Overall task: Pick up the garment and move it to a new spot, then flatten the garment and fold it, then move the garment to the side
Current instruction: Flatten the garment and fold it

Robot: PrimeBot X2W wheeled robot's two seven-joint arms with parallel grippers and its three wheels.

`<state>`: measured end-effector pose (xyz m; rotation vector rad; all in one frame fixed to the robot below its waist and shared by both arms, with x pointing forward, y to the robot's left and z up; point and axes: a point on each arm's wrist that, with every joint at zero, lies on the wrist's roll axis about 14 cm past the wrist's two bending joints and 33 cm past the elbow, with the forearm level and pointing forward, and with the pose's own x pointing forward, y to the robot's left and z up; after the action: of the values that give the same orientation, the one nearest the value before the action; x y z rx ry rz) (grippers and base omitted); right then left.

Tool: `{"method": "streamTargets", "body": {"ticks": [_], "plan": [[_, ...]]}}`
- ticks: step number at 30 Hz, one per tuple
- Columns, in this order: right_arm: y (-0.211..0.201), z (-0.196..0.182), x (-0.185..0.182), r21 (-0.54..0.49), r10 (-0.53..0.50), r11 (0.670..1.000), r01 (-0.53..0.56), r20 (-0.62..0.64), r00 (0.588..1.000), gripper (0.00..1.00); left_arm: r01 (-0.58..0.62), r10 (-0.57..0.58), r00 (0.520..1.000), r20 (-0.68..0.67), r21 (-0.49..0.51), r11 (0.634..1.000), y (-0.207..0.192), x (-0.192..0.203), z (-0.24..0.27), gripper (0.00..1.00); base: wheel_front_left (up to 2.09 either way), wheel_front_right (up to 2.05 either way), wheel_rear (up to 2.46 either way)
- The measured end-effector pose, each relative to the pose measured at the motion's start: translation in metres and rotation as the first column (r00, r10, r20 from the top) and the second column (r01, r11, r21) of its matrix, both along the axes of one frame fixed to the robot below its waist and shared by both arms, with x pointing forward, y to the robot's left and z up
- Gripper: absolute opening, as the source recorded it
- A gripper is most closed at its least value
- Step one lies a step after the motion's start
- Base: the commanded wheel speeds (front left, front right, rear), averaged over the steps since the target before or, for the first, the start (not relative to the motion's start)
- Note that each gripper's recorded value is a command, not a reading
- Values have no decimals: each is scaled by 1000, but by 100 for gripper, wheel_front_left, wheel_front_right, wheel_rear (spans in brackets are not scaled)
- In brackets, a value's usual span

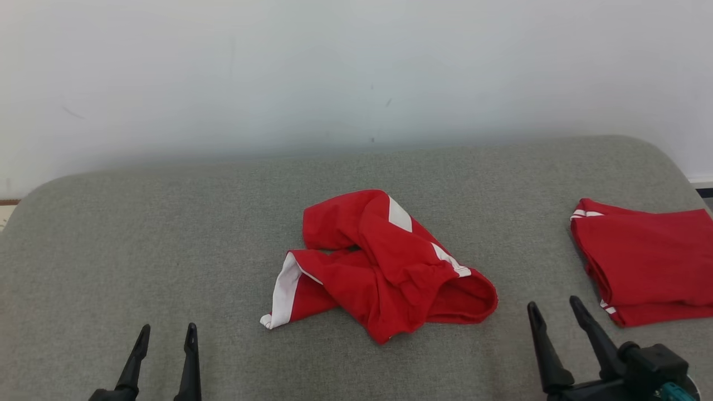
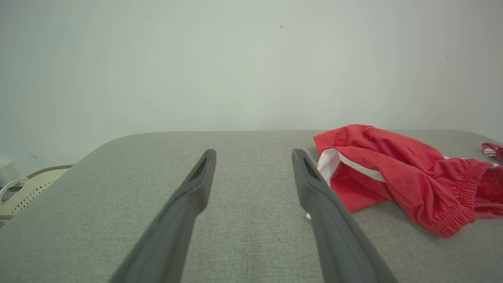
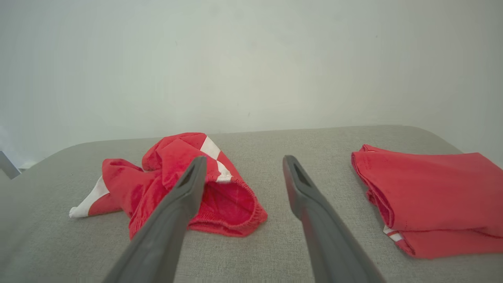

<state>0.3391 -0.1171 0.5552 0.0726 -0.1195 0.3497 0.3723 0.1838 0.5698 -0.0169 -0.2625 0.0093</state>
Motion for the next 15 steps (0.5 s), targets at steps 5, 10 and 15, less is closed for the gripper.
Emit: {"method": "streamTargets", "body": {"ticks": [5, 10, 15], "plan": [[30, -16, -4, -21, 113, 993, -115, -70, 991, 100, -1, 1, 1000, 4, -2, 1000, 0, 1, 1, 100, 0, 0, 0], [74, -47, -18, -58, 283, 953, -298, -184, 941, 100, -16, 16, 1000, 10, -7, 1000, 3, -1, 3, 100, 0, 0, 0], [104, -85, -33, -133, 419, 871, -473, -302, 856, 100, -28, 28, 1000, 12, -15, 1000, 5, 1, 3, 100, 0, 0, 0]]}}
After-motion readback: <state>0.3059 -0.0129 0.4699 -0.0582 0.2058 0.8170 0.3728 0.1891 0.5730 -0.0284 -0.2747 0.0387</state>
